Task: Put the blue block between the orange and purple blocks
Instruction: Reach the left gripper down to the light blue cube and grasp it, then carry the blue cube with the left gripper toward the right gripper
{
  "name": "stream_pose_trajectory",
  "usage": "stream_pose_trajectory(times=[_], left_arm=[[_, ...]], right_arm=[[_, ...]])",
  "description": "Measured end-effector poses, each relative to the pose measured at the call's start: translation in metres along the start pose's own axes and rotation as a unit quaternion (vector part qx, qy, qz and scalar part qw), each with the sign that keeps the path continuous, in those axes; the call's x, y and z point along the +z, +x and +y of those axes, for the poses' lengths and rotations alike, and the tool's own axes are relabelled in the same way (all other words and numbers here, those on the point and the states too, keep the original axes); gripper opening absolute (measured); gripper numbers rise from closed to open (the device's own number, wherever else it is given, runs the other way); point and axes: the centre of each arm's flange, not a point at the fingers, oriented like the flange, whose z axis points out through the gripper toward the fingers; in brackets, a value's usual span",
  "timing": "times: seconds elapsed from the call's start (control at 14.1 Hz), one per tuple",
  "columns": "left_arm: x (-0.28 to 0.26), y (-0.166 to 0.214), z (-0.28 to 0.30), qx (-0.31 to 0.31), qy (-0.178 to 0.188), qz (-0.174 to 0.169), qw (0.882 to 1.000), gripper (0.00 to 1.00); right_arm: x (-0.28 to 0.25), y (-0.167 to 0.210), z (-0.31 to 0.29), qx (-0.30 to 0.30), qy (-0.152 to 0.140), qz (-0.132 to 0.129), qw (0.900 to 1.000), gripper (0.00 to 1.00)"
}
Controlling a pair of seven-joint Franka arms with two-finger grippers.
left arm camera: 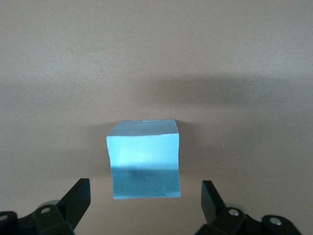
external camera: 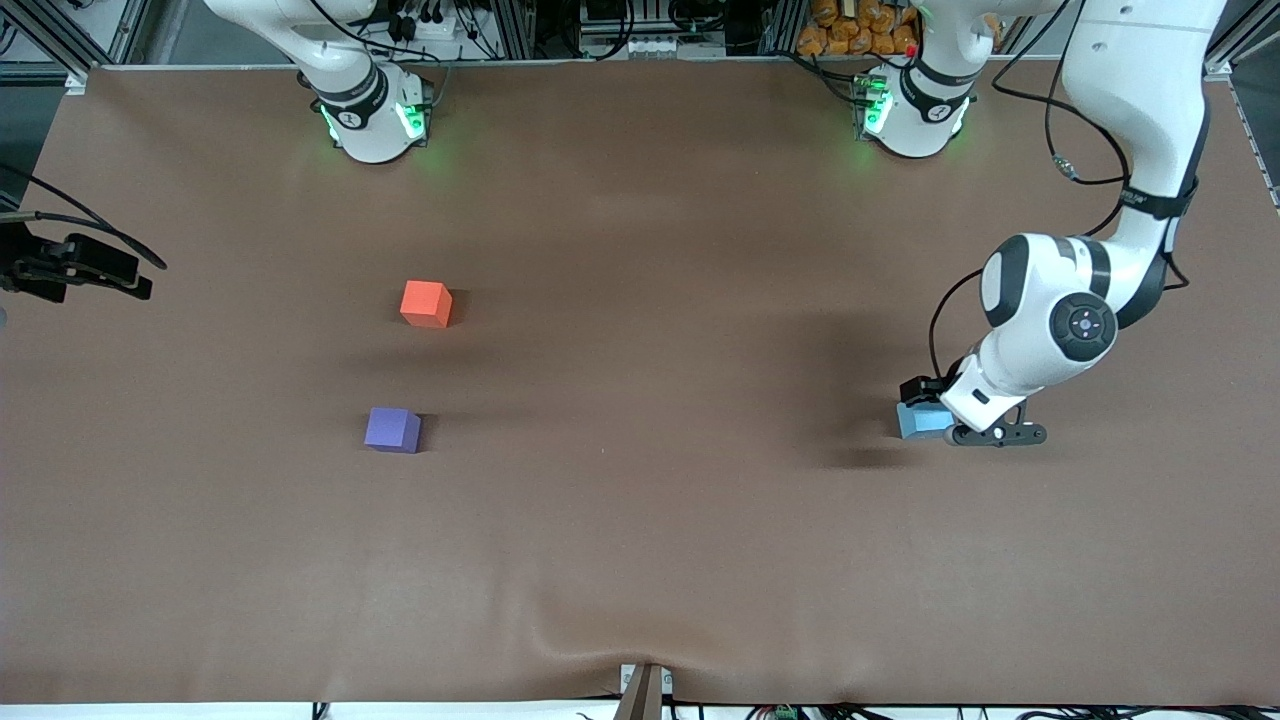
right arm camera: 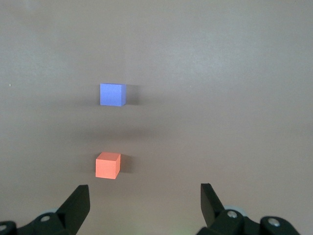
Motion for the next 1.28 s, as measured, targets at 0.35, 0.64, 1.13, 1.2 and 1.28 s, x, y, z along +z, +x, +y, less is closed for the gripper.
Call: stream_pose_trajectory(times=[0.35,0.64,1.13,1.2,1.28], left_arm=[[0.017,0.002,0.0,-0.001,-0.002,0.002,1.0,1.0],[0.022,0.002,0.0,-0.001,-0.002,0.003,1.0,1.0],[0.028,0.003,0.004,0.002,-0.003,0.002,1.0,0.6],[0.026,0.004,0.01,0.007,-0.004,0.004,1.0,0.6],[0.024,0.005,0.02,0.014,-0.005,0.007,1.0,0.6]], right_arm=[[0.0,0.0,0.0,0.0,0.001,0.0,1.0,1.0],[0.0,0.0,0.0,0.0,0.002,0.0,1.0,1.0],[0.0,0.0,0.0,0.0,0.002,0.0,1.0,1.0],[0.0,0.0,0.0,0.0,0.002,0.0,1.0,1.0],[0.0,0.0,0.0,0.0,0.002,0.0,1.0,1.0]])
